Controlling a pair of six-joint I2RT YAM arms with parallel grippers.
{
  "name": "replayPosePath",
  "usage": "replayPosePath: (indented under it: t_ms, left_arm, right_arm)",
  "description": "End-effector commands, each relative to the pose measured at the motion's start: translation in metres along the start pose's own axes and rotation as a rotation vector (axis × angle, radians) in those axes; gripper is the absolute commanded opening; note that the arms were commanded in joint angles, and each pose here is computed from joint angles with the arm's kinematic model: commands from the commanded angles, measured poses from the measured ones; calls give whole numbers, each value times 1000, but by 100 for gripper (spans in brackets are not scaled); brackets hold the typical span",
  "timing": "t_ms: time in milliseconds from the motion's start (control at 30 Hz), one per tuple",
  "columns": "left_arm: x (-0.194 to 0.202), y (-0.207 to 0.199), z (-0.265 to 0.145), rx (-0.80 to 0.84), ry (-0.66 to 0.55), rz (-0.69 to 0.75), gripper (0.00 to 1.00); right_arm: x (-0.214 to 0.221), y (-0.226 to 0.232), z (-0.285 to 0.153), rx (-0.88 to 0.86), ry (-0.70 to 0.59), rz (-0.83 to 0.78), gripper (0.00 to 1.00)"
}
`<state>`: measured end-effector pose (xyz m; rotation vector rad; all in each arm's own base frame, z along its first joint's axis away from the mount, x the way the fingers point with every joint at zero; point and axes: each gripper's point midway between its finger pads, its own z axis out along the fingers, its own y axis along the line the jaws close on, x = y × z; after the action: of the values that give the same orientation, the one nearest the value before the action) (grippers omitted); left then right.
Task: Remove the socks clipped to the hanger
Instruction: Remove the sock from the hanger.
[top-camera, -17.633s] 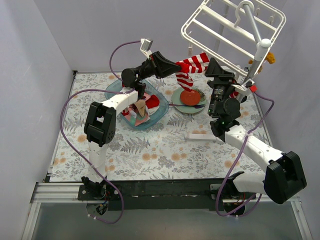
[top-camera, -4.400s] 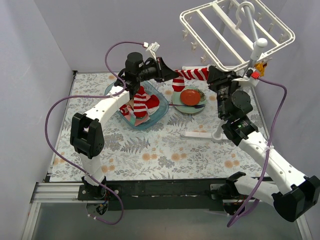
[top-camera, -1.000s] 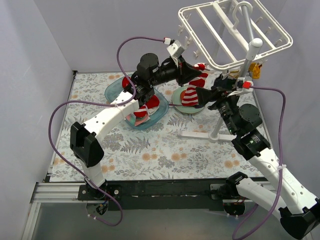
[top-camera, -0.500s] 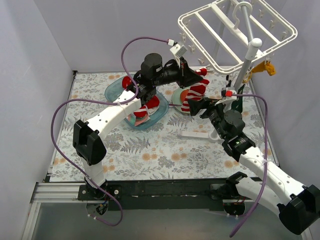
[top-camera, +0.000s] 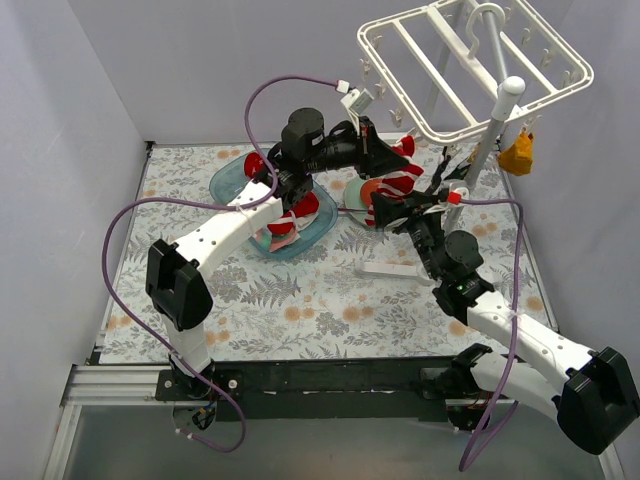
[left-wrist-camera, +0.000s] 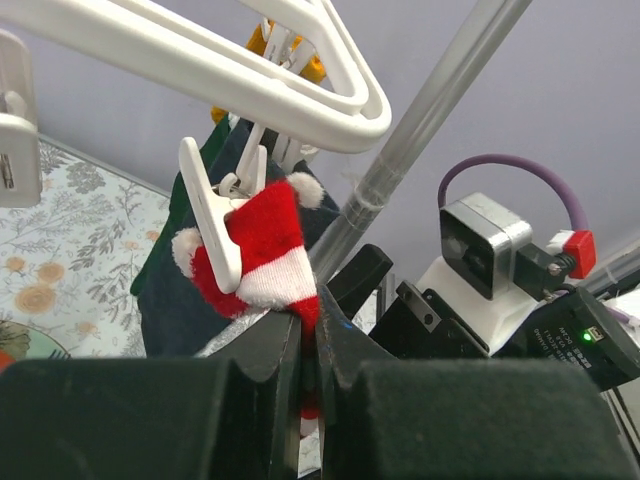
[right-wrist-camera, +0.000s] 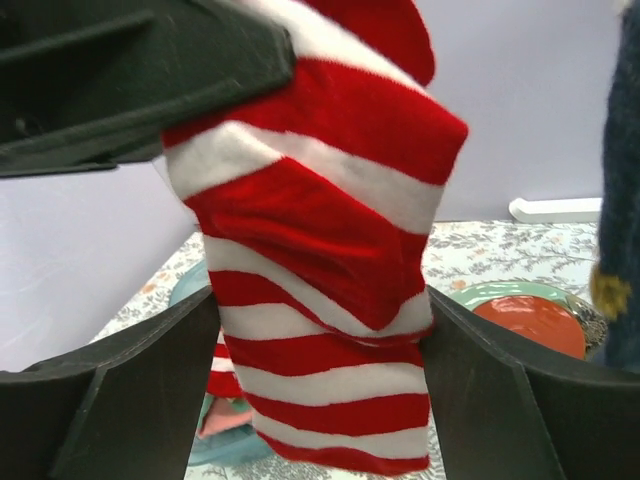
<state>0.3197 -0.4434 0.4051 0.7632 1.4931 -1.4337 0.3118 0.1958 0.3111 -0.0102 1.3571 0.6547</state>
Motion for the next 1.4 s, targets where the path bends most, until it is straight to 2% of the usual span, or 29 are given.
replayPosePath:
  t_ms: [0, 100, 133, 200, 233, 267, 367, 400, 433, 567, 967, 1000, 1100, 1367]
  left_arm:
    - [-3, -16, -4, 40, -17, -21, 3]
    - [-1, -18, -7, 45, -21, -22, 3]
    - [0, -19, -8, 47, -21, -23, 3]
    - [-2, -20, -10, 51, -35, -8, 5]
    - [-1, -19, -11, 42, -38, -7, 6]
    - [-2, -19, -11, 37, -43, -1, 11]
    - [-5, -16, -12, 19, -59, 27, 23]
    - [-6, -15, -13, 17, -66, 47, 32]
    - [-8, -16, -15, 12, -73, 61, 36]
    - [-21, -13, -17, -22, -124, 125, 49]
    - [-36, -4, 3, -3, -123, 210, 62]
    - [-44, -10, 5, 16, -134, 219, 63]
    - [-36, 3, 15, 9, -95, 203, 64]
    - [-31, 7, 23, 43, -44, 174, 64]
  right_arm:
    - [-27, 10, -1, -38, -130, 14, 80]
    - [-24, 8, -3, -36, -120, 18, 57]
    - [-23, 9, -3, -35, -114, 21, 40]
    - [-19, 9, -2, -33, -90, 20, 22]
    - [-18, 11, -2, -41, -80, 19, 6]
    - [-17, 11, -1, -41, -72, 20, 1]
    - [-12, 14, 0, -41, -28, 12, 1]
    - [-7, 12, -1, -34, 1, 2, 1]
    - [-9, 16, -1, -46, 6, 1, 1]
    - [3, 19, -4, -61, 76, -21, 1]
    - [4, 32, -21, -148, 140, -58, 1]
    - [3, 33, -21, -153, 139, -59, 1]
    - [0, 35, -23, -163, 139, -64, 1]
    - [-3, 42, -28, -206, 136, -57, 1]
